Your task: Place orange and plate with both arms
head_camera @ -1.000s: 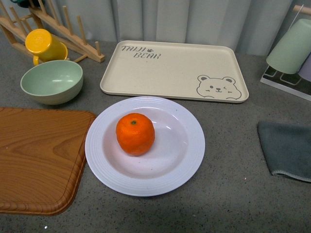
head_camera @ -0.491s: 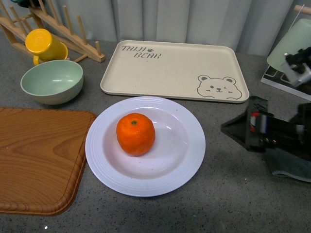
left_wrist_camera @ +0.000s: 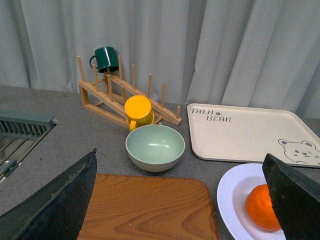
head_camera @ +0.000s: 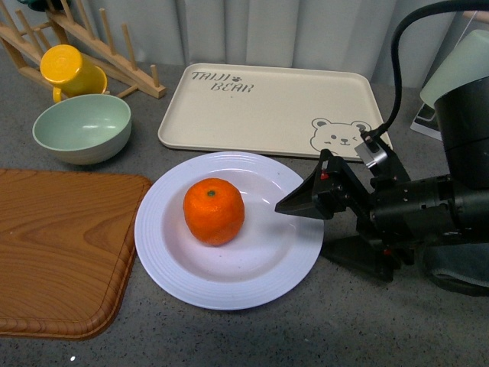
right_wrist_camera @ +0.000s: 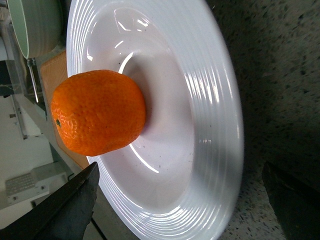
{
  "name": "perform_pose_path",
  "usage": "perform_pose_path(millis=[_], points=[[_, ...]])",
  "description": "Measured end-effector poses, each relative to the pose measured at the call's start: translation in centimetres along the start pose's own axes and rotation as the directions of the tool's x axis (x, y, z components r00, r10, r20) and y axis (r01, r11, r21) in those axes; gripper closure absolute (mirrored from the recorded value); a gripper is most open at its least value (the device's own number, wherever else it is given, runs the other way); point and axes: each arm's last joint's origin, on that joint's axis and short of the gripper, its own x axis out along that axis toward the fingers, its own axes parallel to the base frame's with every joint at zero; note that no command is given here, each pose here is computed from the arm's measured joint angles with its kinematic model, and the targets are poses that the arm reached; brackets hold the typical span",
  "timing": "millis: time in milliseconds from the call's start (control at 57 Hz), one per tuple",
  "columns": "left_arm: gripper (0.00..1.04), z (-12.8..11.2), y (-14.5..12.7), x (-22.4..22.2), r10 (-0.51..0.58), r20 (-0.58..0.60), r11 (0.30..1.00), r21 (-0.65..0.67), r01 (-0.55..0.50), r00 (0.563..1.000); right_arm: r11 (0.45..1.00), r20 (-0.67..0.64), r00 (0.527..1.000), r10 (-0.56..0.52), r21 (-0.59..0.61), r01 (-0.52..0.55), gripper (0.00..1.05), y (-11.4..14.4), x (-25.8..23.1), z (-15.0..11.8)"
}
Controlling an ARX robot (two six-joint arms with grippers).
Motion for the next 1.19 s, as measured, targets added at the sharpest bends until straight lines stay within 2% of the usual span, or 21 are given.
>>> perform_pose_path(millis=[246,474,825,947,1000,1070,1193], points=[[0.07,0.0,0.0,0.0,0.000,0.000,1.000,0.000,0.000,1.000,0.993,-0.032,0.998,0.056,0.106,-0.052,0.09,-0.3,1.5,0.8],[0.07,0.0,0.0,0.0,0.000,0.000,1.000,0.000,0.000,1.000,0.987,-0.030,0.997,0.072,0.144,-0.067,0.10,-0.3,1.9,1.3],[0.07,0.0,0.0,0.0,0.000,0.000,1.000,0.000,0.000,1.000,0.982,-0.058,0.998,0.023,0.191,-0.011,0.61,-0.9,2.2,0.9],[0.07,0.0,0.0,0.0,0.000,0.000,1.000,0.000,0.000,1.000,0.981,-0.066,0.998,0.005,0.194,0.008,0.88,-1.0,2.2,0.9],[0.07,0.0,0.0,0.0,0.000,0.000,1.000,0.000,0.000,1.000,0.982,-0.083,0.996,0.021,0.187,-0.005,0.95,-1.0,2.2,0.9],[0.07,0.0,0.0,0.0,0.000,0.000,1.000,0.000,0.000,1.000,0.985,-0.083,0.996,0.031,0.173,-0.016,1.00,-0.8,2.2,1.1],[0.07,0.0,0.0,0.0,0.000,0.000,1.000,0.000,0.000,1.000,0.987,-0.086,0.996,0.032,0.159,-0.018,1.01,-0.7,2.2,1.2]])
